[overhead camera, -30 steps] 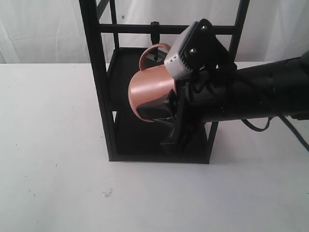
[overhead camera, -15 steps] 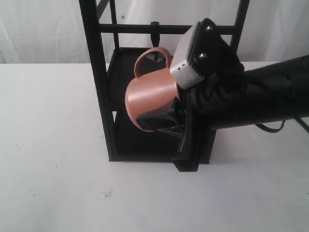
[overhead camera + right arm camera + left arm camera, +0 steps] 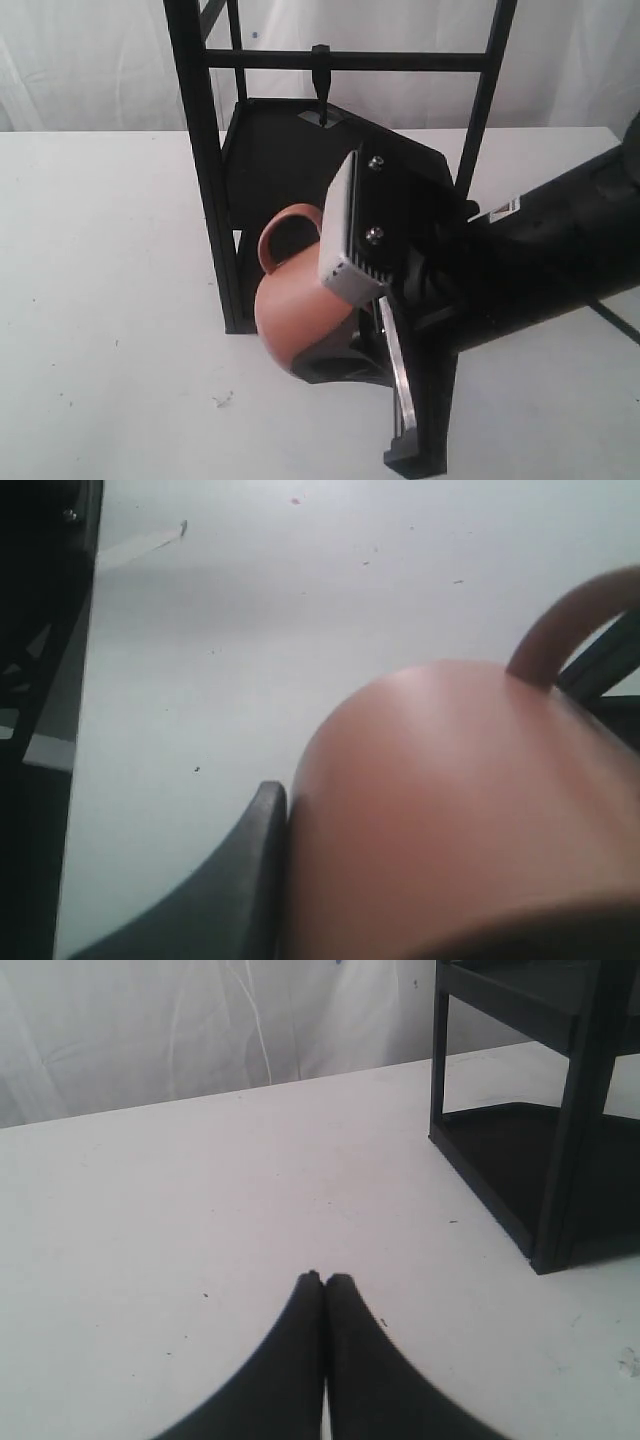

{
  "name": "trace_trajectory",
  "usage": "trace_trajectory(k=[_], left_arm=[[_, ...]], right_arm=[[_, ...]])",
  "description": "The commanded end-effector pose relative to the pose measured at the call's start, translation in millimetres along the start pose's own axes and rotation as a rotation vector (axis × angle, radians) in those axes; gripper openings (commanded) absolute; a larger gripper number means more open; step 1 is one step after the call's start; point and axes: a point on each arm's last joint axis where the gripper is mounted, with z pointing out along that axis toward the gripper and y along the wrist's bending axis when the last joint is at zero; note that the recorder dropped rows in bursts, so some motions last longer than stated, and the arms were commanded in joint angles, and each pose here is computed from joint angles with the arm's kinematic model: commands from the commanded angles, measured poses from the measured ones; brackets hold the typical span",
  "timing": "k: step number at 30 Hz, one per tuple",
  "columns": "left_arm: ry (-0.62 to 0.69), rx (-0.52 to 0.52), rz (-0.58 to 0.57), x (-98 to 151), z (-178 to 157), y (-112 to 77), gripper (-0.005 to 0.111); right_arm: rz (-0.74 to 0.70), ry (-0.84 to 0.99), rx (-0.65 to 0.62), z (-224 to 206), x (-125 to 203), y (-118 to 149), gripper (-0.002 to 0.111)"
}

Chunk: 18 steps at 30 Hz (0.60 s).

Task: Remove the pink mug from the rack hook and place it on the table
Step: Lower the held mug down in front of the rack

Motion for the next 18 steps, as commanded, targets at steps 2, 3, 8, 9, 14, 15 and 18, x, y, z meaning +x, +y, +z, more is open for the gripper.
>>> trace_trajectory(k=[2, 3, 8, 9, 14, 15, 18], left_arm=[[0.002, -0.002, -0.006, 1, 0, 0.0, 0.0], [0.002, -0.002, -0.006, 1, 0, 0.0, 0.0], [0.002, -0.002, -0.006, 1, 0, 0.0, 0.0], [0.002, -0.002, -0.006, 1, 0, 0.0, 0.0], [0.002, -0.002, -0.006, 1, 0, 0.0, 0.0], [0.002, -0.002, -0.006, 1, 0, 0.0, 0.0], [0.002, -0.002, -0.006, 1, 0, 0.0, 0.0]], right_arm=[[0.007, 0.074, 0.001, 2, 2, 6, 0.0], [0.014, 0.091, 0.005, 2, 4, 6, 0.0], [0.032, 0.108, 0.012, 1, 6, 5, 0.0], [0.033, 0.116, 0.013, 1, 6, 5, 0.0], [0.033, 0.201, 0.012, 3, 11, 9, 0.0], [0.028, 0.21, 0.012, 4, 11, 10, 0.0], [0.032, 0.234, 0.013, 5, 12, 13, 0.0]])
